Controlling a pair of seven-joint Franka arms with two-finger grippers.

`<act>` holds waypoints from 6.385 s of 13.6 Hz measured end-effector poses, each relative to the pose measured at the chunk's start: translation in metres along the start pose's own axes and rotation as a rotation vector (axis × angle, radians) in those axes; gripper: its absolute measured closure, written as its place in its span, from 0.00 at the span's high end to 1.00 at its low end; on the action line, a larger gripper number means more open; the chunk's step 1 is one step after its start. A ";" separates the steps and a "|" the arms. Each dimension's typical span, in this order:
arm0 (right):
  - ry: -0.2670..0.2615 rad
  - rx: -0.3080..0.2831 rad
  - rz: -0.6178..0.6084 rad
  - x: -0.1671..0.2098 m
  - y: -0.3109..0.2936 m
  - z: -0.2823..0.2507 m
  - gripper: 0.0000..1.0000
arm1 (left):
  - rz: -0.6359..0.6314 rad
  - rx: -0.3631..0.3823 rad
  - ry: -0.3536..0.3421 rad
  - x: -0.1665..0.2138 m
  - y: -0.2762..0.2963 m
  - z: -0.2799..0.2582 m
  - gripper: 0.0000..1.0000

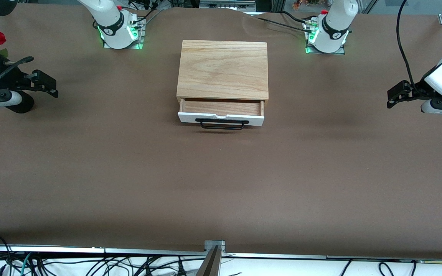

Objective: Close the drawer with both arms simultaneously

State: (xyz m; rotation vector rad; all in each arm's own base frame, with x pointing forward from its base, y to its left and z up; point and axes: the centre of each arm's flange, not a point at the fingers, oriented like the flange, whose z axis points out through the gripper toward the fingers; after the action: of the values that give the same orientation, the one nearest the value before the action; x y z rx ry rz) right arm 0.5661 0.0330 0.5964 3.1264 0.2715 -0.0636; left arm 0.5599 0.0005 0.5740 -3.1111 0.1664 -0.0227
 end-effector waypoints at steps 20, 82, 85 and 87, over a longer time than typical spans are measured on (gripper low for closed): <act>-0.065 0.503 -0.004 0.089 -0.128 0.152 1.00 | 0.128 -0.128 -0.078 0.022 0.097 0.047 1.00; -0.102 0.561 -0.016 0.060 -0.093 0.199 1.00 | -0.075 -0.168 -0.013 0.023 0.277 0.116 1.00; -0.057 0.297 -0.049 0.045 -0.050 0.121 1.00 | -0.064 -0.122 -0.011 0.022 0.192 0.074 1.00; -0.004 0.130 -0.051 0.026 -0.038 0.073 1.00 | -0.021 -0.109 0.003 0.020 0.129 0.053 1.00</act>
State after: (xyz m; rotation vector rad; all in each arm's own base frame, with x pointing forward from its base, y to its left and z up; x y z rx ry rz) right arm 0.5818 0.0749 0.5230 3.2482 0.3609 -0.0911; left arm 0.5668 -0.1289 0.5182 -3.2213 0.1395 -0.0190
